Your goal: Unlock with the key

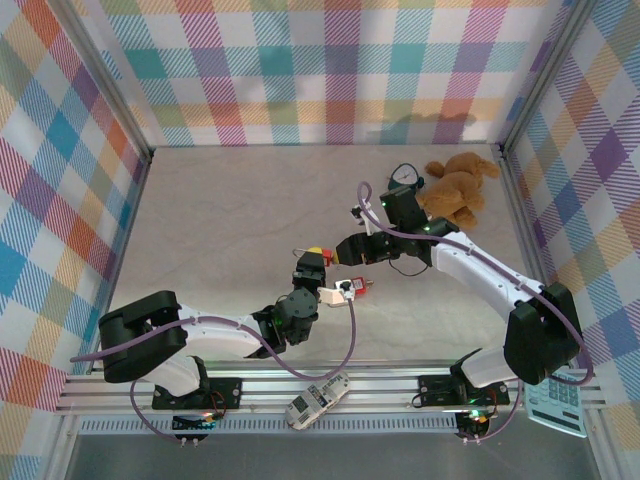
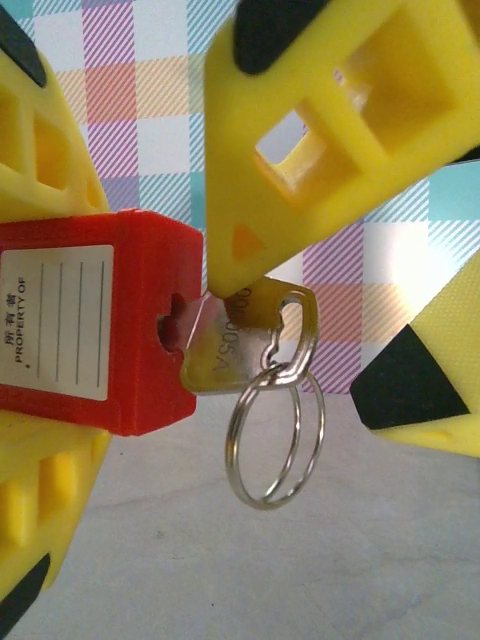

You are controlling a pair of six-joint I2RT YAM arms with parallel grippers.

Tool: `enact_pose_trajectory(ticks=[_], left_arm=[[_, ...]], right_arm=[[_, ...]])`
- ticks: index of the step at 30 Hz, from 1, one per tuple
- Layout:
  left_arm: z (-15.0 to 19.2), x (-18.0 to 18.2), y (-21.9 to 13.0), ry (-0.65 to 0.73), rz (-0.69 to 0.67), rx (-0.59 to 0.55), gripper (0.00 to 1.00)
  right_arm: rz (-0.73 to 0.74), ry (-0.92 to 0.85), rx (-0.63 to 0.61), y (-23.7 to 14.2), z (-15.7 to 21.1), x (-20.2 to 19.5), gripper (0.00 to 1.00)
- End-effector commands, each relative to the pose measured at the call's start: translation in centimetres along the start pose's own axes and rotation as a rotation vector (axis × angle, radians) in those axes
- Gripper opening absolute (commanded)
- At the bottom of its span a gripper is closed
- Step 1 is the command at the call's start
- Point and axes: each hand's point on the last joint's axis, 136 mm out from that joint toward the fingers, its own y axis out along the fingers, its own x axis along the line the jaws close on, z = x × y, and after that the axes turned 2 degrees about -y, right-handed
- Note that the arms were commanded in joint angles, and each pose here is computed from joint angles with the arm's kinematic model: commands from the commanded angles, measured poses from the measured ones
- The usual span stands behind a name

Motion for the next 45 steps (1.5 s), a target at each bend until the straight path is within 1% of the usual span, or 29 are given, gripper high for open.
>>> enact_pose_trajectory(ticks=[1, 10, 21, 29, 34, 41, 45], left_arm=[[0.2, 1.1, -0.1, -0.045, -0.036, 0.011, 0.21], [0.2, 1.5, -0.2, -0.044, -0.050, 0.007, 0.21], [-0.3, 2.3, 0.0, -0.037, -0.108, -0.002, 0.21], [-0.5, 2.8, -0.2, -0.037, -0.126, -0.015, 0.20], [-0.5, 2.5, -0.2, -0.031, -0.121, -0.015, 0.20], [-0.5, 2.3, -0.2, -0.026, -0.119, -0.015, 0.20], [-0.6, 2.3, -0.1, -0.025, -0.120, -0.013, 0.20]], right_arm=[[0.028, -0.001, -0.005, -0.2, -0.6, -0.2, 0.52], [0.064, 0.032, 0.008, 0.1, -0.3, -1.4, 0.52], [0.054, 0.063, 0.044, 0.6, 0.4, -1.6, 0.51], [0.063, 0.107, 0.027, 0.1, -0.4, -2.2, 0.52], [0.052, 0.105, 0.014, -0.5, -1.1, -1.5, 0.52], [0.062, 0.096, 0.020, -0.8, -1.0, -1.5, 0.53], [0.048, 0.102, -0.012, -1.7, -1.8, -0.8, 0.54]])
